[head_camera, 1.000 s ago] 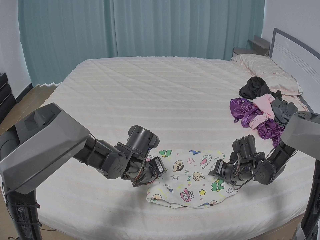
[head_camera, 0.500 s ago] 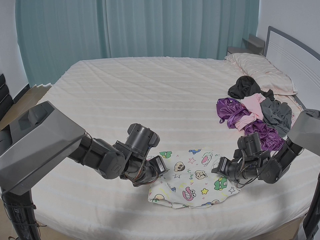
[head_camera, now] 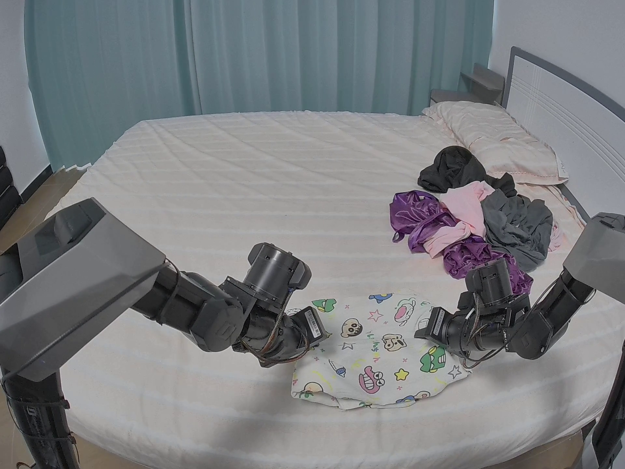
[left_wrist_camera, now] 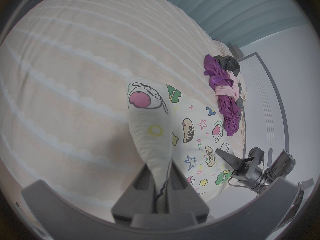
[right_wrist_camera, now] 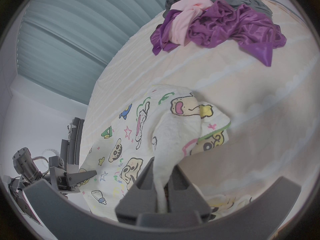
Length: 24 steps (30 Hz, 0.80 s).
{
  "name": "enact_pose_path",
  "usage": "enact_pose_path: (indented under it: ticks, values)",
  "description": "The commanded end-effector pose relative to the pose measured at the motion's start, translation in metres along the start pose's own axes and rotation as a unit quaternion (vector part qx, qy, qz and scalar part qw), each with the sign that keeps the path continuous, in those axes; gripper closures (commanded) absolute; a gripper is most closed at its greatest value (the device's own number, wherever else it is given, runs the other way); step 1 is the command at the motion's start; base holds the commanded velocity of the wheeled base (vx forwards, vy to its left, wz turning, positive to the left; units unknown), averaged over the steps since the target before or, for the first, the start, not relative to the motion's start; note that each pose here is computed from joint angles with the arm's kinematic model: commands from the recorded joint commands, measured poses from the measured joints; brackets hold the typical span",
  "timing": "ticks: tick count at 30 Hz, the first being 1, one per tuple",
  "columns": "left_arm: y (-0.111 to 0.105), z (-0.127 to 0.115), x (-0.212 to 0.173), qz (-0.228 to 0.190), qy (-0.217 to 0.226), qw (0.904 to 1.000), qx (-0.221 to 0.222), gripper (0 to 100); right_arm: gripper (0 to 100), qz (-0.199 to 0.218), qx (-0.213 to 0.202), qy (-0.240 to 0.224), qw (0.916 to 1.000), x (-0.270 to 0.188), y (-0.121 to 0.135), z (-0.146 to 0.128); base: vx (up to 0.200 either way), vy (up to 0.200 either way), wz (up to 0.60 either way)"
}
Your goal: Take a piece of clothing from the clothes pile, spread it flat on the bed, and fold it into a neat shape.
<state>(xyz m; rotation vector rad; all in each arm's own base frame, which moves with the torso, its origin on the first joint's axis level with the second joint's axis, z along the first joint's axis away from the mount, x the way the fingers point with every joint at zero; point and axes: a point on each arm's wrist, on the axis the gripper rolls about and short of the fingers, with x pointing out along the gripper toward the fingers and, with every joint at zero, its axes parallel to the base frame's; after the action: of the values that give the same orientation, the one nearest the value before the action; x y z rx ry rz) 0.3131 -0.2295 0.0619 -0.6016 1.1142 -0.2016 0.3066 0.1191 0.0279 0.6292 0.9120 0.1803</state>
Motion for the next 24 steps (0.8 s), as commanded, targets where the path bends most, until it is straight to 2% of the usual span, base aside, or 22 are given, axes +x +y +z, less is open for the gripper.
enact_pose_path:
  ticks: [1, 15, 16, 24]
  values:
    - [0.001, -0.001, 0.000, 0.002, 0.001, 1.0000, 0.000, 100, 100, -0.001, 0.000, 0.000, 1.0000, 0.000, -0.001, 0.000, 0.000, -0.200, 0.00]
    - [0.009, -0.005, 0.003, 0.017, 0.010, 0.9998, -0.003, 100, 100, -0.013, 0.001, 0.006, 0.9999, 0.002, -0.008, -0.002, 0.000, -0.014, 0.00]
    - [0.011, -0.007, 0.003, 0.020, 0.012, 0.9997, -0.002, 0, 0, -0.013, 0.001, 0.006, 0.9999, 0.002, -0.008, -0.002, 0.000, 0.000, 0.00]
    - [0.030, -0.021, -0.002, 0.053, 0.031, 0.9981, -0.003, 0, 0, -0.038, 0.003, -0.005, 0.9992, -0.008, -0.024, 0.000, 0.000, 0.000, 0.00]
